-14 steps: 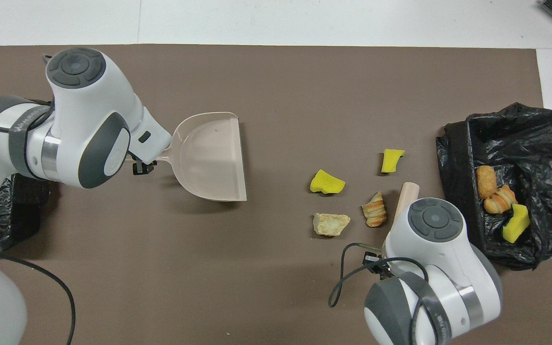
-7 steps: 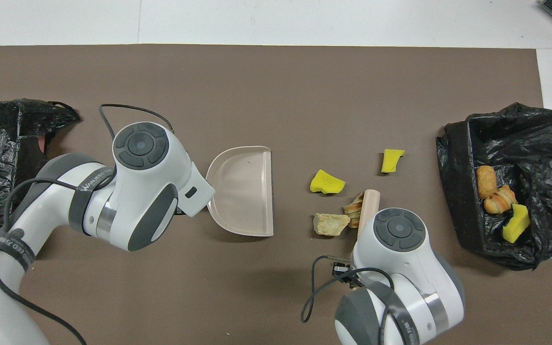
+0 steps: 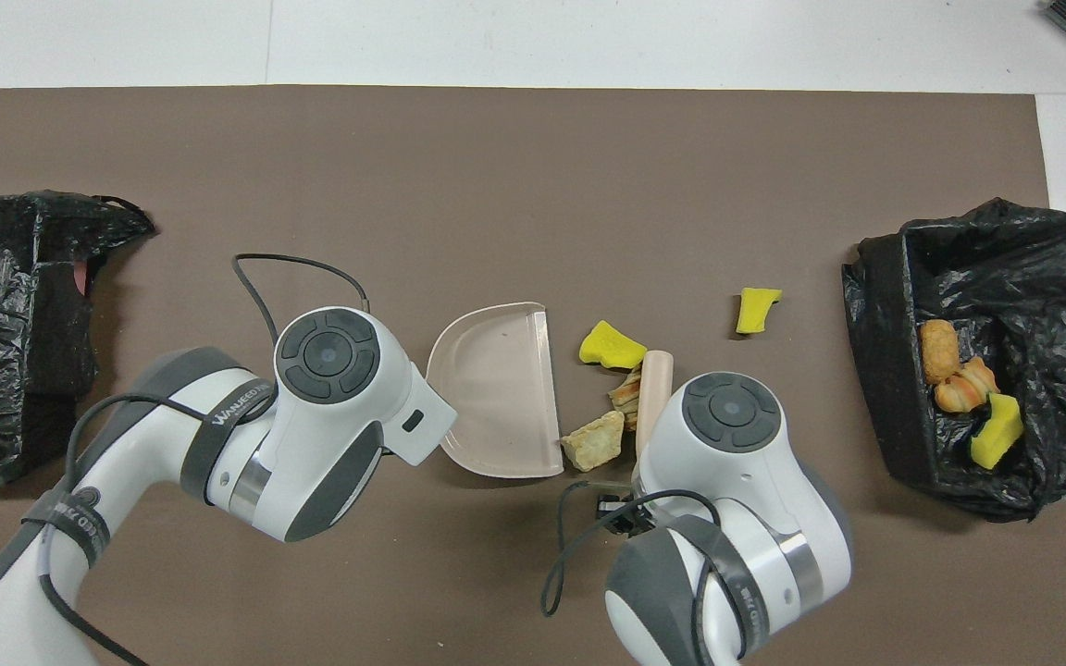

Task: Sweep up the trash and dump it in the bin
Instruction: 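Hold the dustpan by the trash while the right gripper brushes pieces toward it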

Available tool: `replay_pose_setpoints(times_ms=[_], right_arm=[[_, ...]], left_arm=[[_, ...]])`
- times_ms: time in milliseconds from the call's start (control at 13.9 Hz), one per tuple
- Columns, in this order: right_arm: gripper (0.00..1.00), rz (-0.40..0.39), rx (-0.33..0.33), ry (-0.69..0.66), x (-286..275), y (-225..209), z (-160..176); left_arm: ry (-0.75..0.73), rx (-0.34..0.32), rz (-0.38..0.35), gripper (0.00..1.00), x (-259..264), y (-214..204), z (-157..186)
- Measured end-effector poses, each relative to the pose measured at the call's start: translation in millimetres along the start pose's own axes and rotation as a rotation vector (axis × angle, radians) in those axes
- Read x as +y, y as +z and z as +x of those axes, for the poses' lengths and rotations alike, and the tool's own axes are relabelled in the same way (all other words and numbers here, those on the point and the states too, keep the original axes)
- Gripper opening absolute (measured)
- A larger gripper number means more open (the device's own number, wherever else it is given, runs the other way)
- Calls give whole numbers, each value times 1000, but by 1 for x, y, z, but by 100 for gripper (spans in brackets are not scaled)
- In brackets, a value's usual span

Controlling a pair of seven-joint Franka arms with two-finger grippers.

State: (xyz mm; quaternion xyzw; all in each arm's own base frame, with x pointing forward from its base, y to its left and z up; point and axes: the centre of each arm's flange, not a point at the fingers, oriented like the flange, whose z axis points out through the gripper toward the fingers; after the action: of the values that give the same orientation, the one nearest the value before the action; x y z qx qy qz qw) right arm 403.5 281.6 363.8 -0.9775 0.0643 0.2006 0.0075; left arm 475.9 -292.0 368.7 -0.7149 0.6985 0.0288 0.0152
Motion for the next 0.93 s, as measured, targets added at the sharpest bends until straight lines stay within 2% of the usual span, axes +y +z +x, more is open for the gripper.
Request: replay_pose_setpoints(times_ms=[287, 717, 932], right_arm=[[26, 40, 18, -75, -48, -23, -10], [26, 75, 17, -115, -78, -70, 2], [26, 50, 14, -143, -89, -73, -2]], left_arm=[[0, 2, 3, 31, 0, 0, 0], [-1, 11, 15, 31, 0, 5, -2], [-3, 12, 17, 31, 0, 5, -3]])
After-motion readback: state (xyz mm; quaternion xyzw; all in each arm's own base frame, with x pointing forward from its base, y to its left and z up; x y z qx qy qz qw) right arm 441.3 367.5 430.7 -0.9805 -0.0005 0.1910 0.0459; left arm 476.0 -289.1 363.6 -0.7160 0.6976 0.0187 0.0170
